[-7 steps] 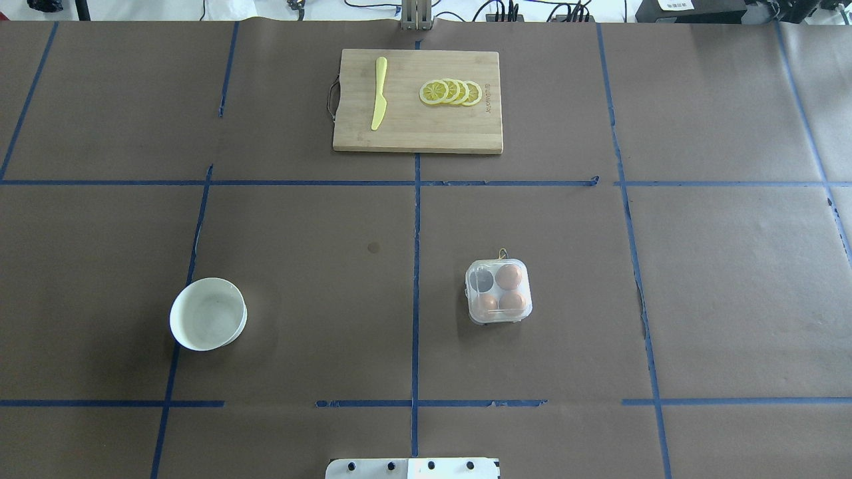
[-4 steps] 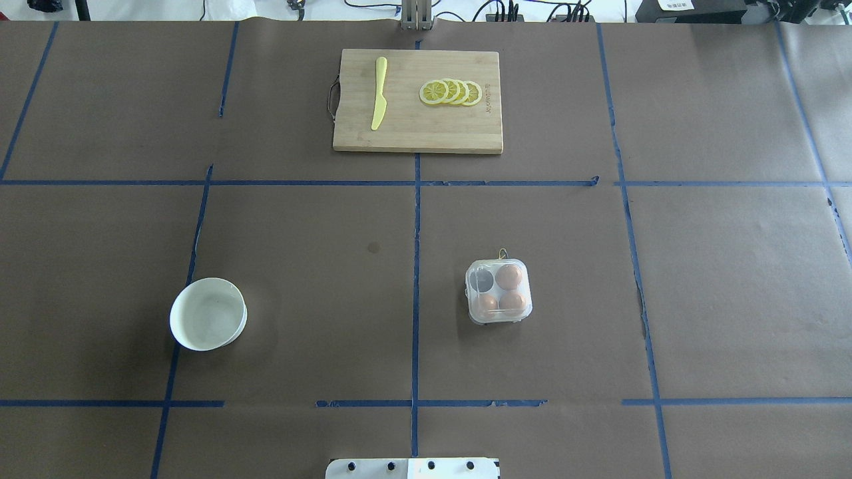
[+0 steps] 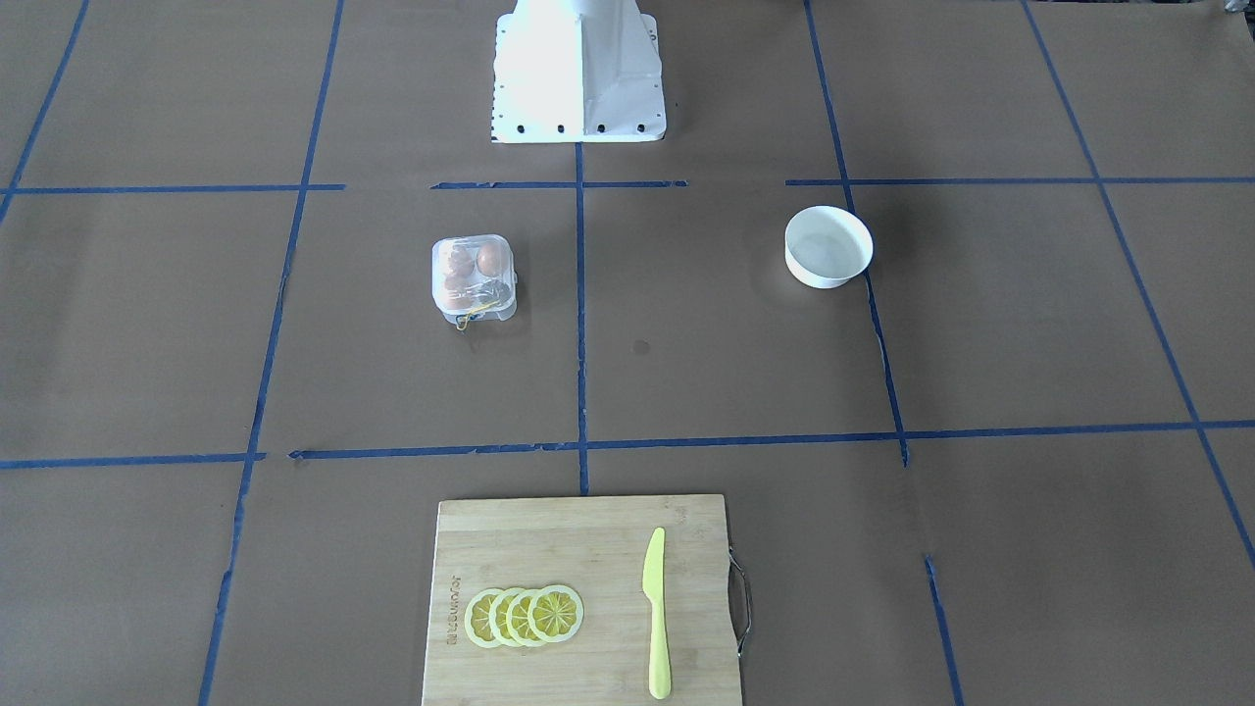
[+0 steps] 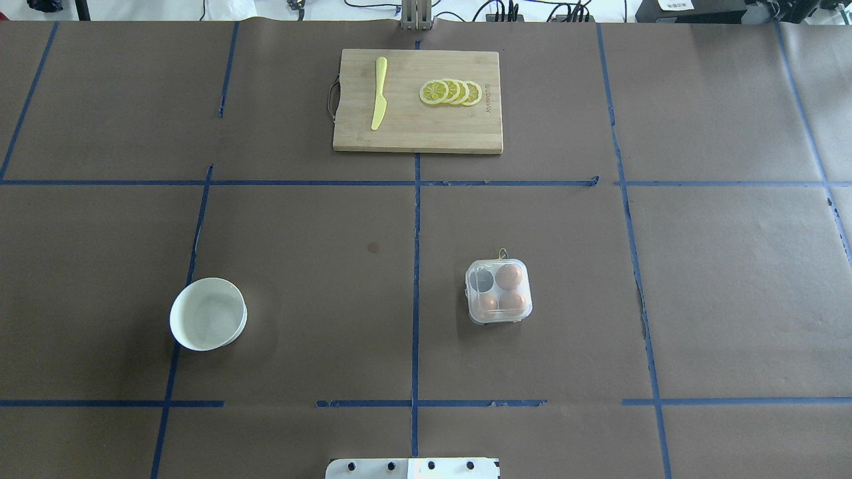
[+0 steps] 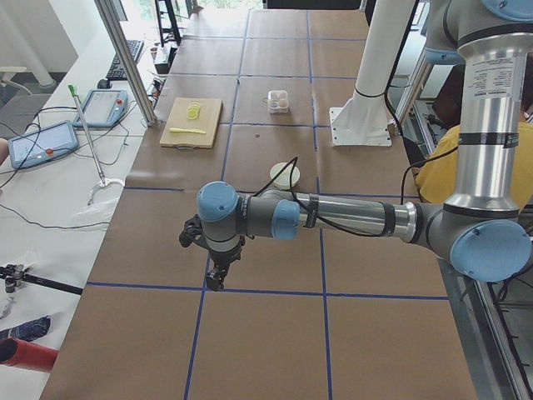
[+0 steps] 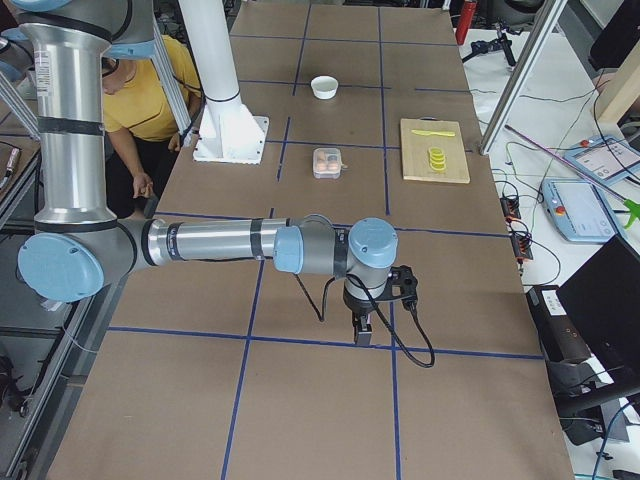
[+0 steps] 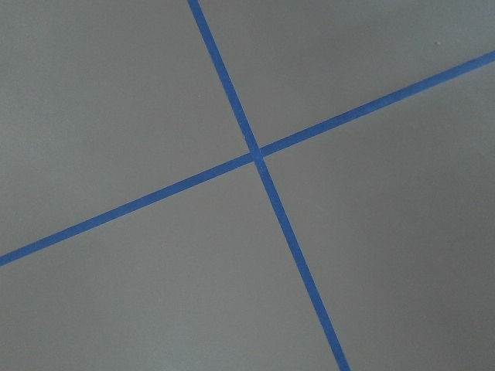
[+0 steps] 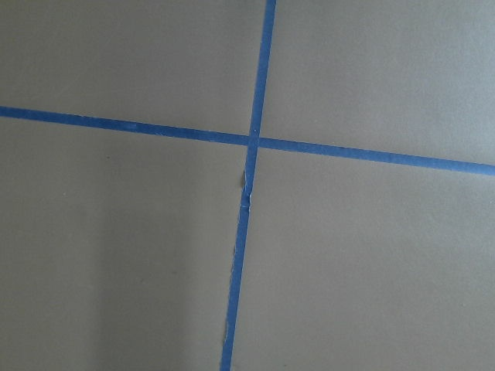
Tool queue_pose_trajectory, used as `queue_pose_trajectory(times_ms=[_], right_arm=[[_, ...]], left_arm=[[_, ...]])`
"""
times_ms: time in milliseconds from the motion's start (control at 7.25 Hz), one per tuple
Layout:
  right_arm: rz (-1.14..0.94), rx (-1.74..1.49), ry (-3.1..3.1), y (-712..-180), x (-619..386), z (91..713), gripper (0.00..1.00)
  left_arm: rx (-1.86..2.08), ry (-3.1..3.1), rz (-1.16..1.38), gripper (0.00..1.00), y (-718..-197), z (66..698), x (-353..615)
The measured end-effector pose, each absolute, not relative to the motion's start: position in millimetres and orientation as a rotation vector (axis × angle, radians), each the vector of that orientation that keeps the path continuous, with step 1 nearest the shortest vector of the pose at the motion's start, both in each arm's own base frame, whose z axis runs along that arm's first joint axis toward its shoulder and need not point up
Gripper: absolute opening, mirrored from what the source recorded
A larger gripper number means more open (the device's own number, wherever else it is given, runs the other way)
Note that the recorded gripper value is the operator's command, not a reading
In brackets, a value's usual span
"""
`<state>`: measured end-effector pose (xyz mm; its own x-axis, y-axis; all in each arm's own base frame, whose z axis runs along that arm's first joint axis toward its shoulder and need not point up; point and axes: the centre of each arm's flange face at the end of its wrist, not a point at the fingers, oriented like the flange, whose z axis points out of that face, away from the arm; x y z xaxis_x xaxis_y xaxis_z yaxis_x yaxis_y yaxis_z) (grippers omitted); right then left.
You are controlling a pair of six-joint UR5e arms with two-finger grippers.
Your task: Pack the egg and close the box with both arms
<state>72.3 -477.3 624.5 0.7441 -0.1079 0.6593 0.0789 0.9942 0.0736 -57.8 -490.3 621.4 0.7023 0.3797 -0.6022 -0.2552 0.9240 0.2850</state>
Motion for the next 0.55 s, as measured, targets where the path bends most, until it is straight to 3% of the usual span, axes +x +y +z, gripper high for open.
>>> queue_pose_trajectory(times_ms=[552], right_arm=[[-0.102,0.024,-0.724,-473.8,68.1,630.5,1.0]], left_arm=[[0.168,0.719,0.341,1.0,-483.3,629.4,-57.4]])
